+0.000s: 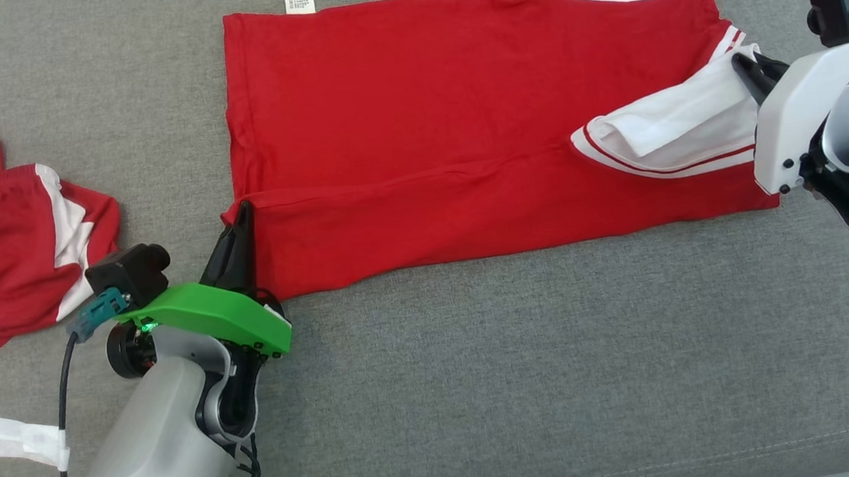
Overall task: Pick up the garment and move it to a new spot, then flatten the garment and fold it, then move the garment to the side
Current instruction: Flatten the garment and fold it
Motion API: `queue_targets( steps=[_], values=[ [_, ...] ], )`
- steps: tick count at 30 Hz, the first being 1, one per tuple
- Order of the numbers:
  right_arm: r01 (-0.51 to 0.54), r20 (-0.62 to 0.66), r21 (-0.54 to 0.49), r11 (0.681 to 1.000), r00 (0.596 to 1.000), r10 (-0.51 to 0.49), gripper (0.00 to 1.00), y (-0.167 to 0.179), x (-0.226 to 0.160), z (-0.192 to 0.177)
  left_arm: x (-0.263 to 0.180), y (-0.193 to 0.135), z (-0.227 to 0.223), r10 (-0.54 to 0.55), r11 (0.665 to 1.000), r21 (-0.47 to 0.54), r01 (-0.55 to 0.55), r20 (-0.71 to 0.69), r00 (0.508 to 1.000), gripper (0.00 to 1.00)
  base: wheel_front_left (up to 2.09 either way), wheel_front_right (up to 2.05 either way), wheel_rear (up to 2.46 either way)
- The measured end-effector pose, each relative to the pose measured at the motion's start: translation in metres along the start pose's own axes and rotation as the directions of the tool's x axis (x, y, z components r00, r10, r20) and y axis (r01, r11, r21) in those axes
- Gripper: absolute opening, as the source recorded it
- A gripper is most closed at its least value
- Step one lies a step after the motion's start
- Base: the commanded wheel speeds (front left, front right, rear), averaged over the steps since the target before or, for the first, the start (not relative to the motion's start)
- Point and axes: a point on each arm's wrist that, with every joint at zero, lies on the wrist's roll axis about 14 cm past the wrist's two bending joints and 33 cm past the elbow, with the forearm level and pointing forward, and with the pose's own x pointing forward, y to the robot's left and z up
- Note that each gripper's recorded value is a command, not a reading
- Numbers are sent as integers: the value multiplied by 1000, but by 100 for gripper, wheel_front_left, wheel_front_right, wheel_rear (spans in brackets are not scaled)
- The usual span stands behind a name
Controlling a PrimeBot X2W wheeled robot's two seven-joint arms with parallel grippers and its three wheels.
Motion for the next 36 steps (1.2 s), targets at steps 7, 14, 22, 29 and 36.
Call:
queue_targets(
  steps=[7,14,22,29,36],
  values=[
    [-15,72,35,999,997,12,100,6,3,10,2,-2,-2,1,1000,1,-1,-3,1000,100,0,0,0],
    [-15,129,97,995,992,2,100,5,-13,21,-5,6,18,33,997,61,-37,55,998,100,0,0,0],
    [127,-24,166,978,992,-125,100,-26,-42,-30,-31,9,2,38,969,245,-44,30,999,100,0,0,0],
    [170,-147,169,971,978,-146,100,-18,-41,-74,-38,10,-23,63,956,288,-53,-26,998,100,0,0,0],
    [180,-228,206,962,965,-131,100,-9,-24,-103,-27,12,-37,74,948,316,-46,-78,994,100,0,0,0]
  ],
)
